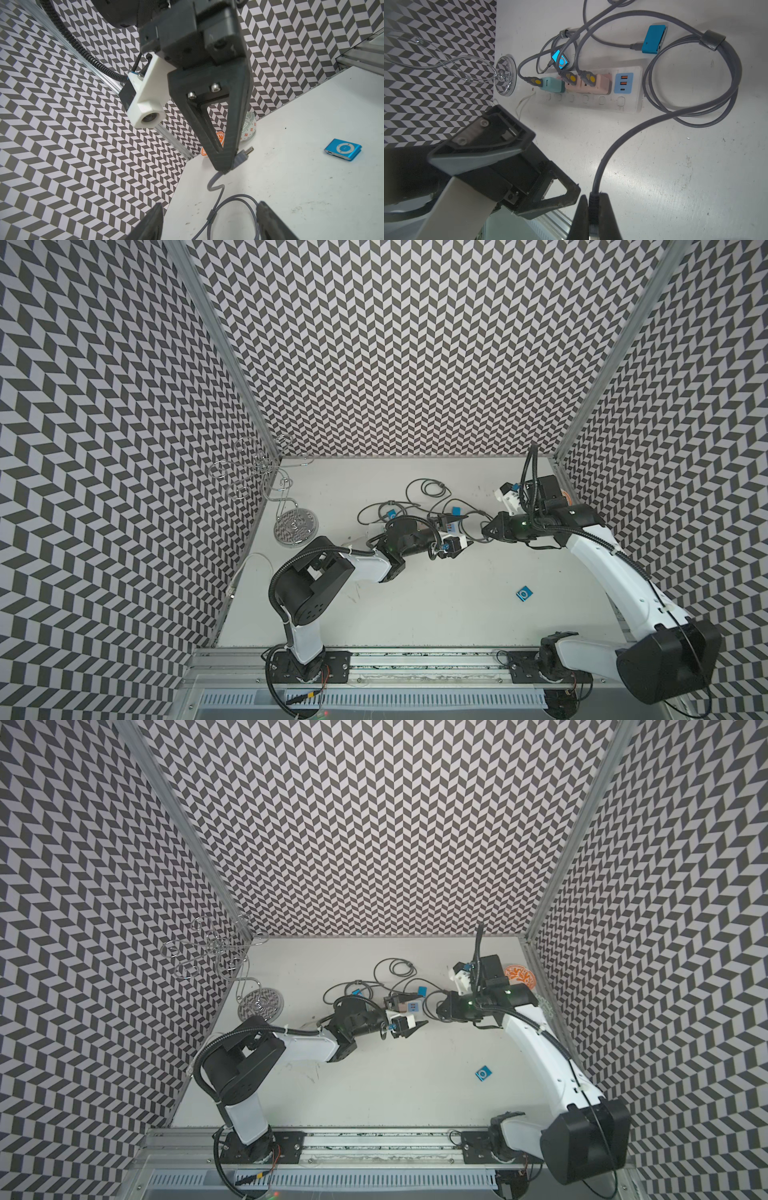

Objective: Charge mp3
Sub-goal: Pick up the charging cable from the center of the board.

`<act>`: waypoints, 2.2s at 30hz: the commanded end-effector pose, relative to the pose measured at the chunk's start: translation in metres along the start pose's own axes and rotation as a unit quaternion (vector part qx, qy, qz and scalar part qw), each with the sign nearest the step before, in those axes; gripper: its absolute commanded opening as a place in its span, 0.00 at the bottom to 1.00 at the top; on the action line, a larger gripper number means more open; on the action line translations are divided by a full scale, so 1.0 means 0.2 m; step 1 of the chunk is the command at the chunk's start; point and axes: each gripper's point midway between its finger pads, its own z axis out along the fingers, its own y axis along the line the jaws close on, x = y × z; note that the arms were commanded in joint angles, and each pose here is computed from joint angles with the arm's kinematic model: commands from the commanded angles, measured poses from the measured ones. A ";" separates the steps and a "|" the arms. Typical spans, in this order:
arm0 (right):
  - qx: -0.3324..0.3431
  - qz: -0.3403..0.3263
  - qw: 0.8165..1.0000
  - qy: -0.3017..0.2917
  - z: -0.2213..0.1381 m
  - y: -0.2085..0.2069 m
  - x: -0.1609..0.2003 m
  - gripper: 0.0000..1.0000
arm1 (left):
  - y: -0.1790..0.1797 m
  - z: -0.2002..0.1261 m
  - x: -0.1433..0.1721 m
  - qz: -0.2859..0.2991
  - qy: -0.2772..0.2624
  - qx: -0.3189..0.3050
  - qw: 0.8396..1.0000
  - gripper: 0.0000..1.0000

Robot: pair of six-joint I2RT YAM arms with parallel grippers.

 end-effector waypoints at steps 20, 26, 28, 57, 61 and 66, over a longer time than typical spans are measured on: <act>-0.039 0.001 0.999 0.003 -0.14 0.11 0.14 0.00 | -0.13 0.19 -0.08 0.024 -0.053 0.030 0.998 0.54; -0.041 0.000 0.999 0.018 -0.11 0.11 0.18 0.00 | -0.10 0.20 -0.09 0.024 -0.053 0.023 0.998 0.49; -0.042 -0.003 0.999 0.016 -0.12 0.12 0.17 0.00 | -0.11 0.21 -0.09 0.024 -0.054 0.026 0.998 0.38; 0.056 -0.233 0.923 -0.300 -0.46 0.14 -0.26 0.48 | -0.05 -0.03 0.03 -0.148 0.098 0.098 0.979 0.00; 0.006 -0.365 0.864 -0.347 -0.50 0.28 -0.16 0.51 | -0.02 -0.11 0.05 -0.187 0.112 0.109 0.970 0.00; -0.118 -0.470 0.826 -0.288 -0.39 0.43 0.01 0.50 | -0.02 -0.13 0.05 -0.200 0.133 0.134 0.962 0.00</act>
